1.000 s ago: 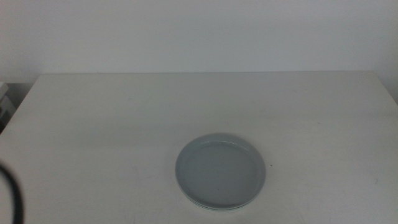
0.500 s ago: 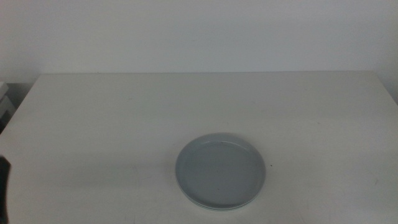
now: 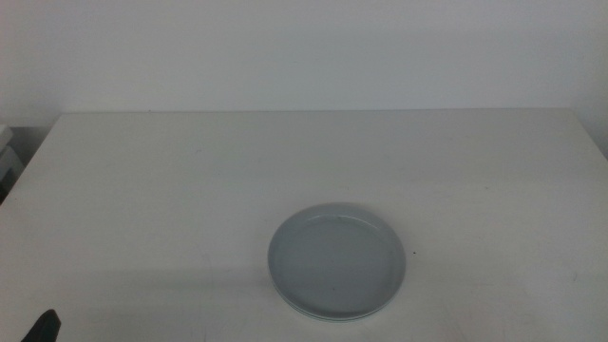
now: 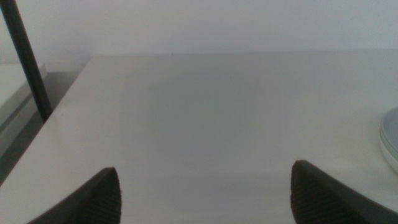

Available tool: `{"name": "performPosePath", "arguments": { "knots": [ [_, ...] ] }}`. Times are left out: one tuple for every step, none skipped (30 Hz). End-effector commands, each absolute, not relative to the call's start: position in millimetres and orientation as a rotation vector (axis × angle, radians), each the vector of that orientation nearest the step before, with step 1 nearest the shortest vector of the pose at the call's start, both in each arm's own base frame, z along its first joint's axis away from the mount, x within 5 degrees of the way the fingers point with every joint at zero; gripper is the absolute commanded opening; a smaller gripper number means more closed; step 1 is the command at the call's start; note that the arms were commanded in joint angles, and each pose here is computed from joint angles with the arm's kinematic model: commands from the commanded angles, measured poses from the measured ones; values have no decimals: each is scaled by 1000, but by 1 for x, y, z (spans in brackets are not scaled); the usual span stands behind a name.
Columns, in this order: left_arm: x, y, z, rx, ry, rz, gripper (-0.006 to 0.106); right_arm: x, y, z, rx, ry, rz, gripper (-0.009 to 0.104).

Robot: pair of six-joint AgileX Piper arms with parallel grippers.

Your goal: Stack the three bowls on top of each other.

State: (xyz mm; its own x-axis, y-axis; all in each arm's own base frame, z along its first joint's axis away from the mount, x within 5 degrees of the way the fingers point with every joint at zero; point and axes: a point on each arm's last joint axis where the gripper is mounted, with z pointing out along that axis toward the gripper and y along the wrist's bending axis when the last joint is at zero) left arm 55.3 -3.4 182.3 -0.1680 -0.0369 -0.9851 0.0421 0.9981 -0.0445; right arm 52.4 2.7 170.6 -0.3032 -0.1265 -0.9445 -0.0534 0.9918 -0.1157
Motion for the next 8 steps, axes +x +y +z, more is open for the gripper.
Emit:
{"name": "performPosePath", "arguments": {
  "knots": [
    [55,-3,190,-19,1659,-87,105,53,1,181,-125,1764,-114,59],
    [55,-3,190,-19,1658,-86,105,53,1,181,-124,1760,-115,59],
    [55,-3,190,-19,1658,-86,105,53,1,181,-124,1760,-115,59],
    [55,-3,190,-19,1658,-86,105,53,1,181,-124,1761,-115,59],
    [55,-3,190,-19,1658,-86,105,53,1,181,-124,1761,-115,59],
    [55,-3,190,-19,1658,-86,105,53,1,181,-124,1761,-115,59],
    [55,-3,190,-19,1658,-86,105,53,1,181,-124,1761,-115,59],
    [55,-3,190,-19,1658,-86,105,53,1,181,-124,1761,-115,59]
  ]
}}
